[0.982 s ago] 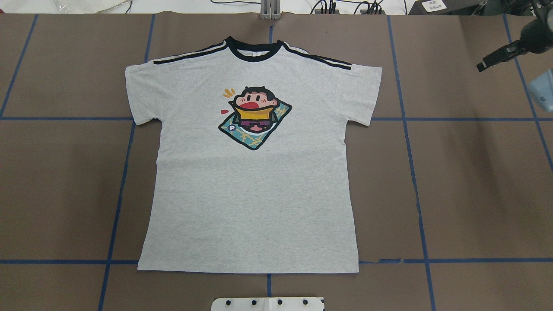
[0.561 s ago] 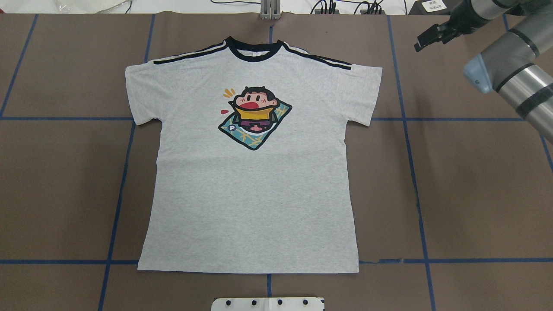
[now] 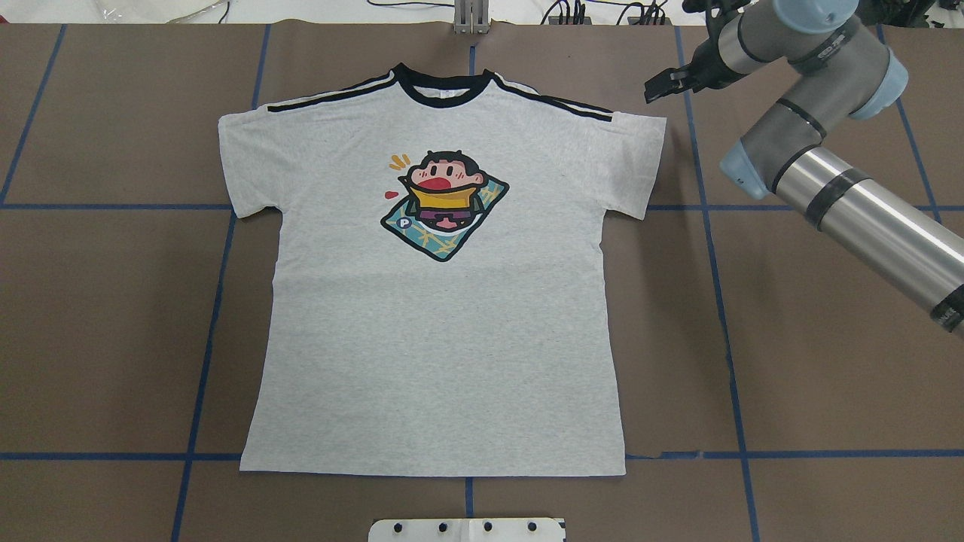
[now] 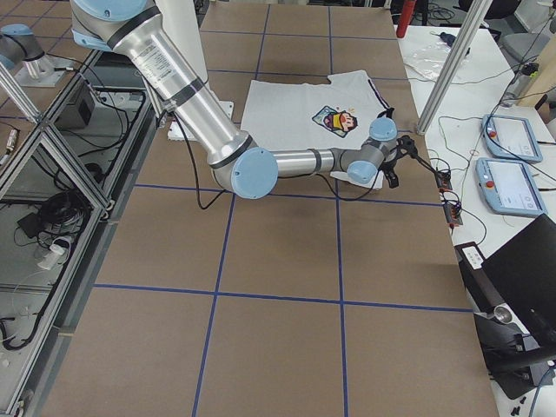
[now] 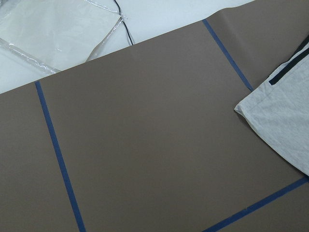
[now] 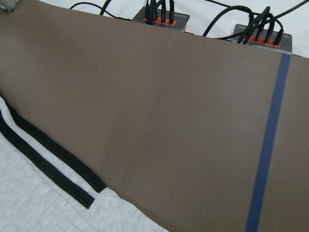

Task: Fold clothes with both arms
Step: 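Move the right gripper in over the sleeve nearest it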

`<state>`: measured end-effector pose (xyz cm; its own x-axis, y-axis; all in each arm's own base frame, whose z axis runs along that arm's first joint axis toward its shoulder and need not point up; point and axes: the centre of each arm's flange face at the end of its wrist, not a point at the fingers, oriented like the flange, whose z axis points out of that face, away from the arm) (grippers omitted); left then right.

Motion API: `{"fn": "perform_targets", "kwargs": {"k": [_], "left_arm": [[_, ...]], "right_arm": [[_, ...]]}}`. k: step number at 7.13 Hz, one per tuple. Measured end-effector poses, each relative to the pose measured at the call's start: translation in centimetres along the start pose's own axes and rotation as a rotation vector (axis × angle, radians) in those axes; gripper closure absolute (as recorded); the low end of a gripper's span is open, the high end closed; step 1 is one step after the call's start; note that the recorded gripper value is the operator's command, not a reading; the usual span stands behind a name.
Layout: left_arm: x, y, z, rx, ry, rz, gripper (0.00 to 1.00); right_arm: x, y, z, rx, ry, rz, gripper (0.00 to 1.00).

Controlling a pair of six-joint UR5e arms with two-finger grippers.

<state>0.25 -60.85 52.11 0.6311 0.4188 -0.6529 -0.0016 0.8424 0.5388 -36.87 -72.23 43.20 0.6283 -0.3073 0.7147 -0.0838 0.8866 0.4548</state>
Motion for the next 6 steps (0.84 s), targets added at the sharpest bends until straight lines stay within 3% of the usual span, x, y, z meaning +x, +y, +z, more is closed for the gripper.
{"fn": "perform_targets", "kwargs": {"k": [6], "left_arm": [[0.5, -0.6, -0.3, 0.008, 0.005, -0.034, 0.00]], "right_arm": [[-1.1, 1.8, 2.8, -0.008, 0.046, 0.012, 0.08]]}}
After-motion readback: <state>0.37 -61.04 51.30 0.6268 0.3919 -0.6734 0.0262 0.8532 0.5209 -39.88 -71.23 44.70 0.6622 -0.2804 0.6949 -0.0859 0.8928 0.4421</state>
